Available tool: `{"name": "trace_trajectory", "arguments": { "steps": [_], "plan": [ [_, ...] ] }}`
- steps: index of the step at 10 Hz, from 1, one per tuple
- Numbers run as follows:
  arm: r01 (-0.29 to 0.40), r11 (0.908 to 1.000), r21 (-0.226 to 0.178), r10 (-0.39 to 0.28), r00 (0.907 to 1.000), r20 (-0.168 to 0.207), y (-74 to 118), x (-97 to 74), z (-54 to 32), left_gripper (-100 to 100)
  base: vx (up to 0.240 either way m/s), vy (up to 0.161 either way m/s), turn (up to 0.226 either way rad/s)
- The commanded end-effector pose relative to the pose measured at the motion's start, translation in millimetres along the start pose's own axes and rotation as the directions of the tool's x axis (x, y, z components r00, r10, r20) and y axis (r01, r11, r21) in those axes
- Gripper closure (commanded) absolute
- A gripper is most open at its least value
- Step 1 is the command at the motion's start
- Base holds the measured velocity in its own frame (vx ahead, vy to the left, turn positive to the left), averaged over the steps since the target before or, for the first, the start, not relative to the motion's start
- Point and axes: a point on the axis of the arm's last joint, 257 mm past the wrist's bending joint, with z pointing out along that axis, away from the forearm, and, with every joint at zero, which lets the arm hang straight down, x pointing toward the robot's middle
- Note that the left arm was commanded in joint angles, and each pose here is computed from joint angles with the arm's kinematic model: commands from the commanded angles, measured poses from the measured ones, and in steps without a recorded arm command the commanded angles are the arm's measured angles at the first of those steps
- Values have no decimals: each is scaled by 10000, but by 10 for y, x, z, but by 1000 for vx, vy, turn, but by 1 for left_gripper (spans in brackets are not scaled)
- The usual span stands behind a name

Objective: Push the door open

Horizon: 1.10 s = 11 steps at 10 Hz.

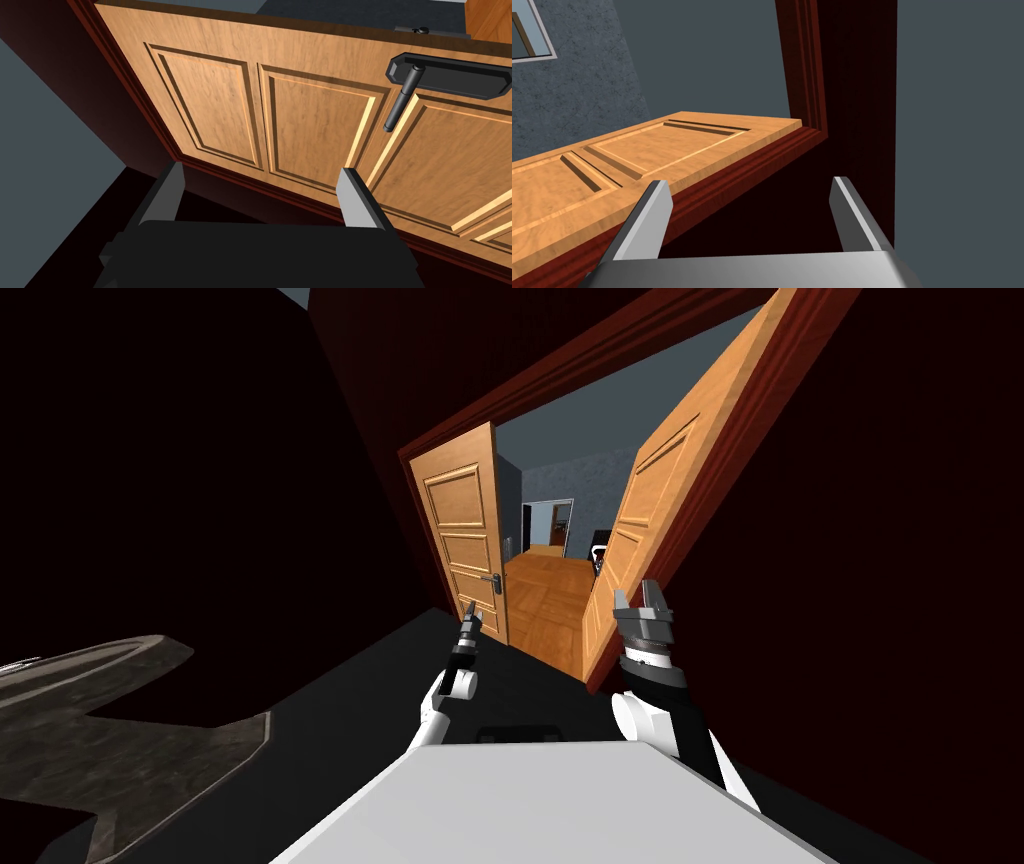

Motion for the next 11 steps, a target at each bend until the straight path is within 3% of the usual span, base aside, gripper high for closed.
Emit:
{"name": "trace_trajectory", "arguments": {
  "steps": [1, 10, 11],
  "plan": [
    [56, 9997, -232, -59, 9999, -140, 125, 56, 42, -100, 104, 105, -60],
    [191, 9900, -1396, -312, 9959, -844, 711, 359, 274, -100, 79, 113, -55],
    [183, 9893, -1447, -307, 9960, -838, 734, 355, 263, -100, 56, 74, -15]
  ]
}}
